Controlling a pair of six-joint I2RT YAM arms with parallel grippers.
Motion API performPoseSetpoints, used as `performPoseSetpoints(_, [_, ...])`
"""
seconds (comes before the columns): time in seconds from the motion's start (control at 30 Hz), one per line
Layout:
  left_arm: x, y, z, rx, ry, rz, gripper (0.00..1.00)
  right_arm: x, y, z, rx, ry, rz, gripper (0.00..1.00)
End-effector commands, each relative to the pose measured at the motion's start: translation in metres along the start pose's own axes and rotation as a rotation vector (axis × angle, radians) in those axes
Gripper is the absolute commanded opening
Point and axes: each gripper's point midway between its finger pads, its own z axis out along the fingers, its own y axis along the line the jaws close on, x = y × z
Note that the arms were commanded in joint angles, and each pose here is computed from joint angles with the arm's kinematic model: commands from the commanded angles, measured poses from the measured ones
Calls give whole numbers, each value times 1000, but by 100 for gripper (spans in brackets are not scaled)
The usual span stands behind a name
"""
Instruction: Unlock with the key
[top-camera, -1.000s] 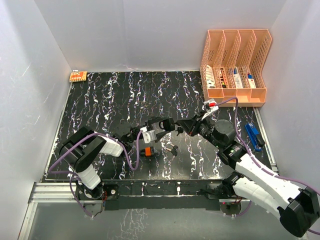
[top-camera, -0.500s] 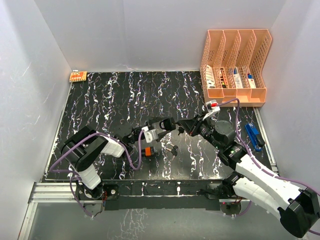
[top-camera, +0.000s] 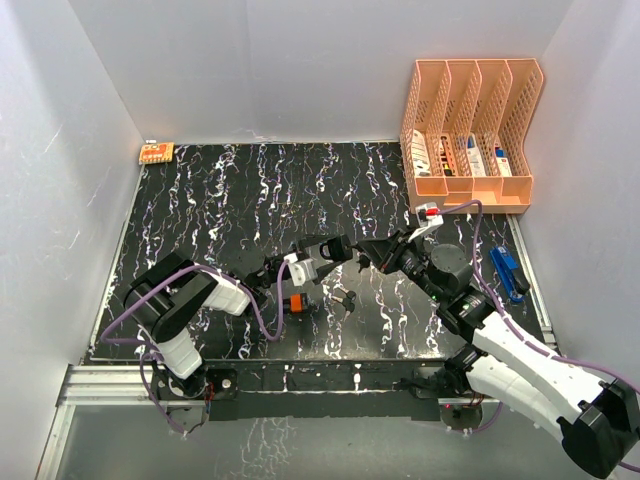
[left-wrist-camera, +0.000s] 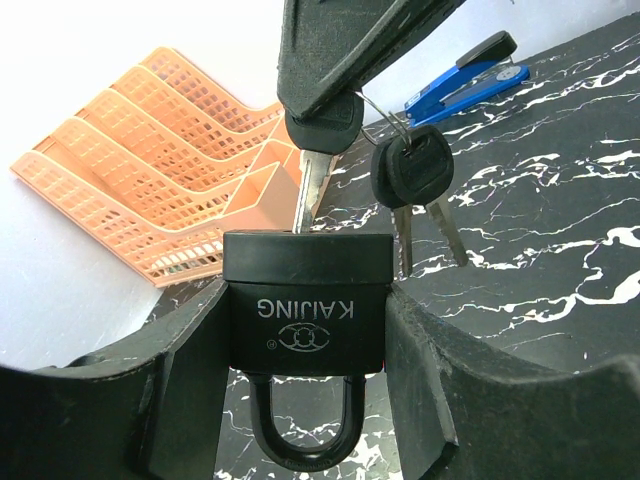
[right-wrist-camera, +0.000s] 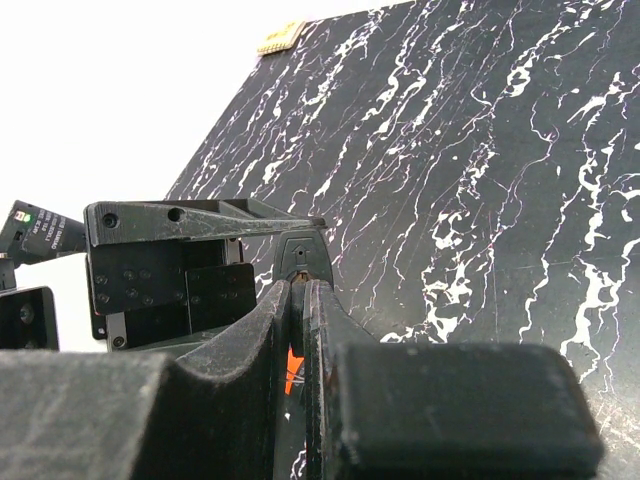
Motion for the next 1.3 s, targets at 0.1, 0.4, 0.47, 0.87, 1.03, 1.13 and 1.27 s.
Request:
performPoseSetpoints(0.1, [-33,45,-4,-170,-105,124,0,-42,4,-2,15,-164,-10,0])
performPoseSetpoints(0.4, [-28,48,-8,-201,-84,116,0,-49,5,-3,26,-177,-21,0])
performPoseSetpoints(0.47, [-31,48,-8,-197,-90,119,0,-51,4,-5,33,-181,-26,0])
performPoseSetpoints(0.87, [-39,48,-9,-189,-111,116,0,-53,0,-11,54,-197,-39,0])
performPoseSetpoints(1.03, [-39,48,-10,-193,-106,115,0,-57,2,-14,49,-209,-41,0])
performPoseSetpoints(1.13, [-38,49,-11,-199,-101,116,0,-58,3,-15,45,-215,-39,0])
performPoseSetpoints(1.27, [-37,48,-11,-202,-97,115,0,-58,2,-16,48,-216,-39,0])
